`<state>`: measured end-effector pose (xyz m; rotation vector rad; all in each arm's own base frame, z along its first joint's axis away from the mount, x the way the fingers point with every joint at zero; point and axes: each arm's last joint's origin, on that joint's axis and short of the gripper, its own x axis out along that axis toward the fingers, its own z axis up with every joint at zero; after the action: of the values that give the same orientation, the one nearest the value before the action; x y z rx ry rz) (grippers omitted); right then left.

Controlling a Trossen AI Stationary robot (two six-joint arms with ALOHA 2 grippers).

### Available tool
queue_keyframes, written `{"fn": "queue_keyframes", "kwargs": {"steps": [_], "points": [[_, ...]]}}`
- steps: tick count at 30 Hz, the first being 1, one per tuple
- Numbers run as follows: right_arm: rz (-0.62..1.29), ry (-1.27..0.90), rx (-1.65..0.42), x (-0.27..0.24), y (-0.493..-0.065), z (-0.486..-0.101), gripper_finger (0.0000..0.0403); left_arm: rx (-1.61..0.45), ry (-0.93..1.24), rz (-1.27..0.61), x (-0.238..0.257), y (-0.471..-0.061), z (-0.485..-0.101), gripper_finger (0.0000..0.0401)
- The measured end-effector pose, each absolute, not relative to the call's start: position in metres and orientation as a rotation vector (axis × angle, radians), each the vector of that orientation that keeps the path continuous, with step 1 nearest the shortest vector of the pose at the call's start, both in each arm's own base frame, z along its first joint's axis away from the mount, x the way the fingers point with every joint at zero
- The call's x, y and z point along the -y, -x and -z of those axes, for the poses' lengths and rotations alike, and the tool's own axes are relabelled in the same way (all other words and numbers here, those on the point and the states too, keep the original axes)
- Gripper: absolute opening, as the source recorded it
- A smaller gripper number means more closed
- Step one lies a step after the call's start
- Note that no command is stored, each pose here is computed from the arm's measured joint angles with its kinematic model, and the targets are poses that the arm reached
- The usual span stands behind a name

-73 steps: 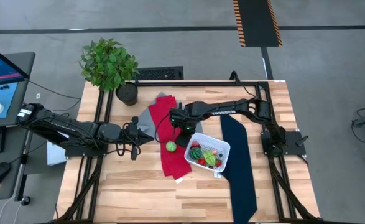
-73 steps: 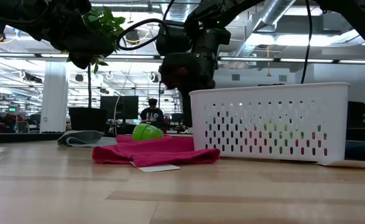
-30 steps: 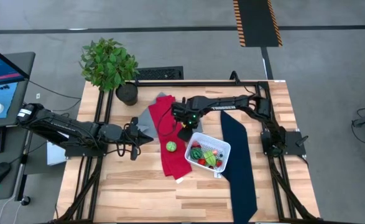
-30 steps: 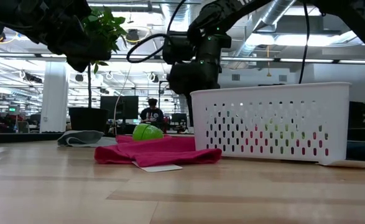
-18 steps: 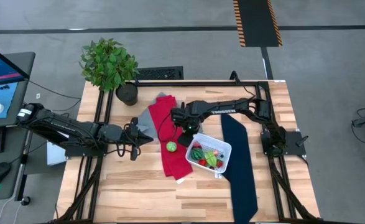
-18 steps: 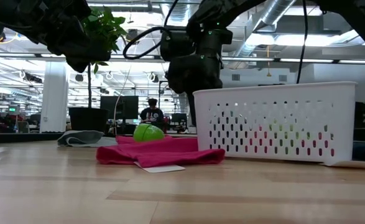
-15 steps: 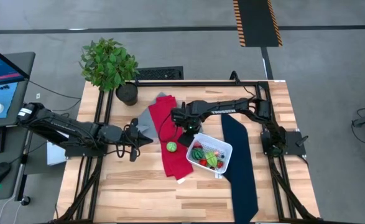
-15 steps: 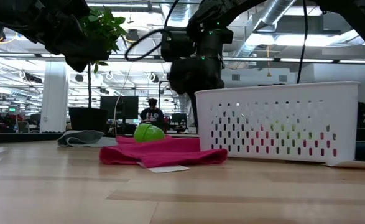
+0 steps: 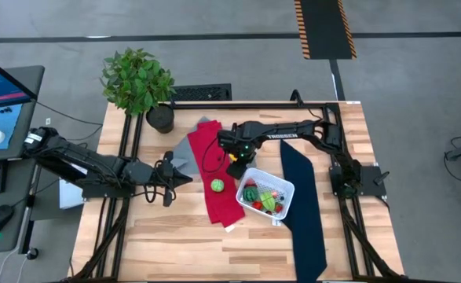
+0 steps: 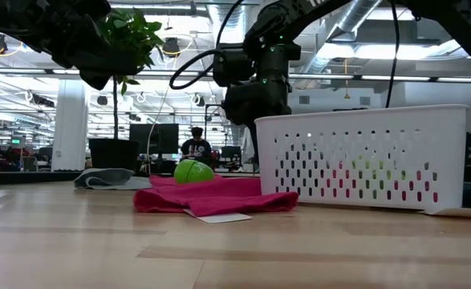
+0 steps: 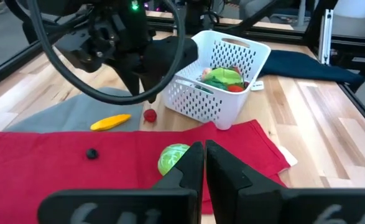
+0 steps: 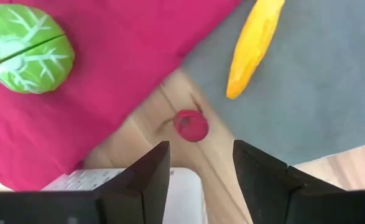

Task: Pick and placing Produce into tupperware
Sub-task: Put the cherry into the white bin

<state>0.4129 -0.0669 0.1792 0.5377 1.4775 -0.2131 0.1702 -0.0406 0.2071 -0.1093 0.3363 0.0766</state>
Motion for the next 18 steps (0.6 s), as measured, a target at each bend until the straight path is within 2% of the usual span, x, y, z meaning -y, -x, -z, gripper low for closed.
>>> {"fn": "queue_keyframes", "kwargs": {"steps": [18], "points": [[0.145, -0.569, -1.497, 0.050, -0.414, -0.180, 0.0194, -0.336, 0.113, -0.078, 0.041, -0.170, -0.207, 0.0006]]}}
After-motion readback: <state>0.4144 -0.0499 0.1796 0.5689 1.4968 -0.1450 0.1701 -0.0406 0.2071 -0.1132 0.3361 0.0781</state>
